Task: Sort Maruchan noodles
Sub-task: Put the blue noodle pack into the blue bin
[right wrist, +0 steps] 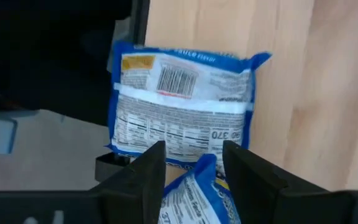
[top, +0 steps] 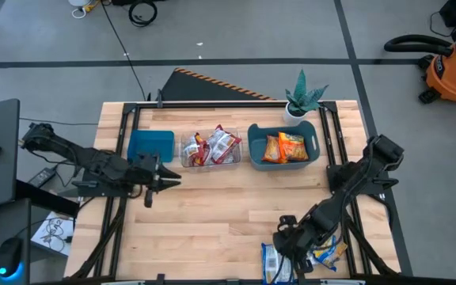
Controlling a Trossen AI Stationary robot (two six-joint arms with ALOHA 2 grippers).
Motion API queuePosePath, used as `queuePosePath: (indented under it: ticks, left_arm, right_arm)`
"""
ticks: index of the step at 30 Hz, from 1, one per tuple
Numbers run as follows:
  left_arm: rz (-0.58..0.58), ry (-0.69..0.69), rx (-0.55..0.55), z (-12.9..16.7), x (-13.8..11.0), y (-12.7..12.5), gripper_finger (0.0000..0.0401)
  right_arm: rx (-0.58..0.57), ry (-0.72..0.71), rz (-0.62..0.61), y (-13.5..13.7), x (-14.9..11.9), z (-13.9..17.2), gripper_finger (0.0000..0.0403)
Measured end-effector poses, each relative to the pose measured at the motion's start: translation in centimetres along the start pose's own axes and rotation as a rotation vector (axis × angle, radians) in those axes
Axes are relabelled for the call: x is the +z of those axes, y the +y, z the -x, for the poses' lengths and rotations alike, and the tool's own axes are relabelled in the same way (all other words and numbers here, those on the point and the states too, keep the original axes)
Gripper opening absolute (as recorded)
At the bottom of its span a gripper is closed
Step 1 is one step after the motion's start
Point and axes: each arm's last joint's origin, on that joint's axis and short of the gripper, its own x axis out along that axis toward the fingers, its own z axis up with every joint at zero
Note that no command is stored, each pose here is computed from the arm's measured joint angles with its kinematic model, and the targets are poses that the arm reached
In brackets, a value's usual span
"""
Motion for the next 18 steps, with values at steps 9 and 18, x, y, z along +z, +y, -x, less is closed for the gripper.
queuePosePath:
  ticks: [9, 18]
  left_arm:
    - [-0.041, 0.091, -0.009, -1.4, 1.6, -1.3, 0.0134]
    - [-0.033, 0.091, -0.008, -1.6, 1.8, -1.4, 0.0134]
  right_arm:
    - [-0.003, 0.132, -0.038, -0.1, -0.5, -3.4, 0.0174]
    - [-0.084, 0.173, 0.025, -0.8, -0.9, -4.4, 0.0117]
